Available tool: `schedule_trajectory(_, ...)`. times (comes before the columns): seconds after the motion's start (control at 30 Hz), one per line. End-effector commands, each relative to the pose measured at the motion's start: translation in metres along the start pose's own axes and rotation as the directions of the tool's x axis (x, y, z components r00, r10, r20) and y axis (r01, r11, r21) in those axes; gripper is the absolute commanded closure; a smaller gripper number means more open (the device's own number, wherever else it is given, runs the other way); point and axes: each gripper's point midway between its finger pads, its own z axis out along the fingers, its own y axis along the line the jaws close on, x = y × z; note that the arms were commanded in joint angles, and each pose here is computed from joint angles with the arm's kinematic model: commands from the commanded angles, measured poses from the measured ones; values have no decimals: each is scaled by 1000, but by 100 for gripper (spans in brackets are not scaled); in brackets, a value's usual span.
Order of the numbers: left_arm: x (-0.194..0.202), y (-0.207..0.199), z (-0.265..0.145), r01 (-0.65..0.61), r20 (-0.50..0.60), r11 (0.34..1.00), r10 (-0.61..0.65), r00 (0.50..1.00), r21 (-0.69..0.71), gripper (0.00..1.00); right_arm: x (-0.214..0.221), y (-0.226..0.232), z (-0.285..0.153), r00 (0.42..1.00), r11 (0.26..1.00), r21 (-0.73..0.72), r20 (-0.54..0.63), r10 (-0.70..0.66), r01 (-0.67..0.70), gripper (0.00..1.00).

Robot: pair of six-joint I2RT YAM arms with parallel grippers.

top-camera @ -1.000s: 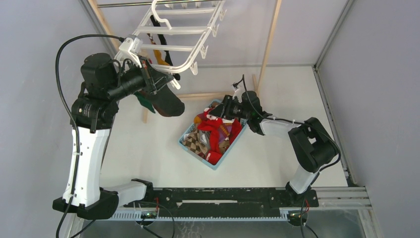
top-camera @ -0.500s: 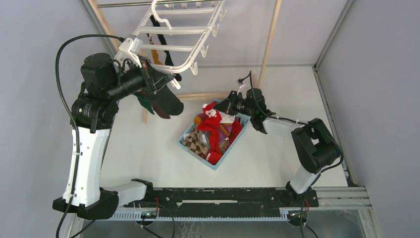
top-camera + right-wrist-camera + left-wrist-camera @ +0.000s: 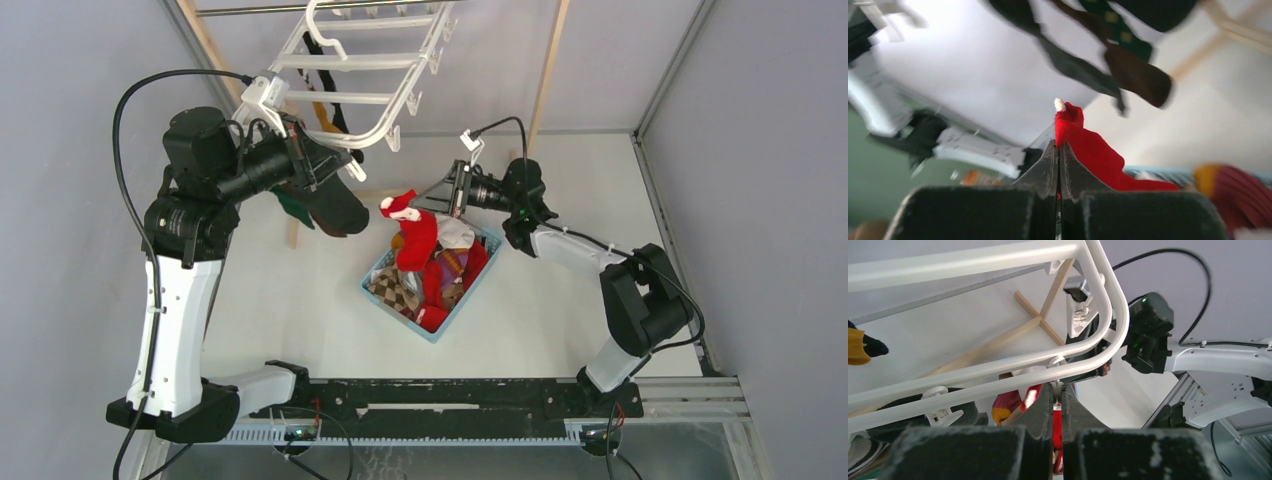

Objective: Clip the socks to the hanger
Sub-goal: Pick up the sock from the bin.

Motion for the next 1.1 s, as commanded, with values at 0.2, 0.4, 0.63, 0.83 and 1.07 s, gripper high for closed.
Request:
schedule_trajectory(0.2, 0, -37, -16, 7, -12, 986, -5, 1000, 164, 100, -16, 164, 3, 965, 846, -491, -38, -261, 210, 100)
schedule_trajectory(0.4, 0, -47, -17, 18, -19, 976, -14, 1000, 215, 100, -25, 175, 12, 979, 807, -567, -2, -202, 166, 100)
schedule_trajectory(0.63, 1, -49, -19, 23, -23, 973, -18, 1000, 231, 100, -29, 178, 21, 981, 795, -584, 19, -192, 167, 100)
schedule_trajectory(0.83, 0, -50, -19, 21, -18, 972, -18, 1000, 234, 100, -33, 181, 23, 982, 789, -590, 35, -188, 172, 100)
schedule_trajectory(1.07, -1, -50, -19, 24, -13, 971, -22, 1000, 236, 100, -37, 181, 27, 984, 788, -593, 47, -171, 165, 100)
